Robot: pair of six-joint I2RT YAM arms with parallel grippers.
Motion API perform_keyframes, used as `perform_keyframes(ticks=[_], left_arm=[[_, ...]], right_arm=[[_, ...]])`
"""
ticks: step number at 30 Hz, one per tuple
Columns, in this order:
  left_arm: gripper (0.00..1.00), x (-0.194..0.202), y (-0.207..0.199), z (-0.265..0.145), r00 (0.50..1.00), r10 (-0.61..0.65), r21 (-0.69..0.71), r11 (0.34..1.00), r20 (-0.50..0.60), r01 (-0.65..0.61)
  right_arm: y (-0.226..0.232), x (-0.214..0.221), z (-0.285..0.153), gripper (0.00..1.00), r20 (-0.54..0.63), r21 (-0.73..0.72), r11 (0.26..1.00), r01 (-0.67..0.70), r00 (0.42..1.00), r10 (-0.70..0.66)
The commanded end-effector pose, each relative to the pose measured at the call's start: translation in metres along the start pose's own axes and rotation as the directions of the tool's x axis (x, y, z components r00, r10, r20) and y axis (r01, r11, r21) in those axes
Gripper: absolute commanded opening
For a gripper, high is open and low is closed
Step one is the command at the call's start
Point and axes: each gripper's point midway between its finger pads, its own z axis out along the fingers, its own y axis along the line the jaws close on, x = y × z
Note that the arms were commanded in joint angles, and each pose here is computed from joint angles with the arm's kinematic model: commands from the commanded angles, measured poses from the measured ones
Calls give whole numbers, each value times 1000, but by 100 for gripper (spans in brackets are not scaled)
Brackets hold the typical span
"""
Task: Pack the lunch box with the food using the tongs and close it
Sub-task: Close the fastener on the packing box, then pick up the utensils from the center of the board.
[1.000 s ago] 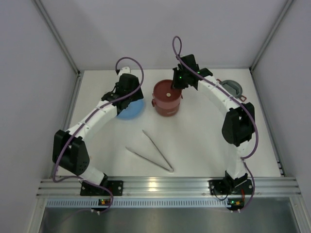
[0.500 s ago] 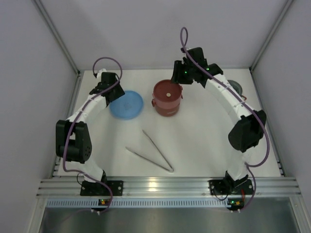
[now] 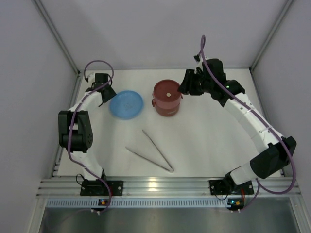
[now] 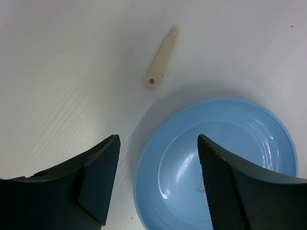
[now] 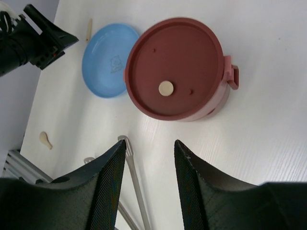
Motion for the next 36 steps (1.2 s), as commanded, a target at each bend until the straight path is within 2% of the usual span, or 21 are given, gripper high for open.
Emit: perform_keyframes(ticks=[1, 7, 9, 10, 19, 22, 29, 35, 36], left_arm=[[71, -24, 5, -8, 996, -37, -3, 999, 79, 37], [71, -51, -15, 9, 994, -18, 26, 1000, 106, 16], [71, -48, -14, 23, 996, 7, -9, 1000, 87, -6], [70, -64, -9, 27, 995, -12, -13, 1000, 103, 14], [67, -49, -7, 76, 999, 36, -18, 999, 32, -36], [67, -31, -10, 93, 997, 67, 7, 998, -30, -67], [66, -17, -11, 106, 993, 95, 18, 995, -75, -94], [55, -10, -3, 109, 989, 109, -16, 994, -104, -111], [50, -9, -2, 109, 988, 111, -18, 993, -108, -114]], right_arm=[[17, -12, -14, 45, 96, -67, 998, 13, 995, -6], [13, 0, -13, 44, 77, -72, 997, 24, 997, -19], [13, 2, -13, 44, 72, -74, 997, 30, 997, -25], [12, 3, -12, 44, 70, -72, 997, 31, 997, -26], [12, 10, -11, 42, 50, -80, 996, 25, 999, -21], [11, 11, -10, 42, 44, -78, 997, 22, 999, -19], [9, 16, -6, 41, 25, -74, 997, 16, 1000, -14], [10, 20, -5, 40, 10, -85, 996, 10, 1000, -9], [11, 20, -5, 40, 11, -85, 996, 10, 1000, -9]])
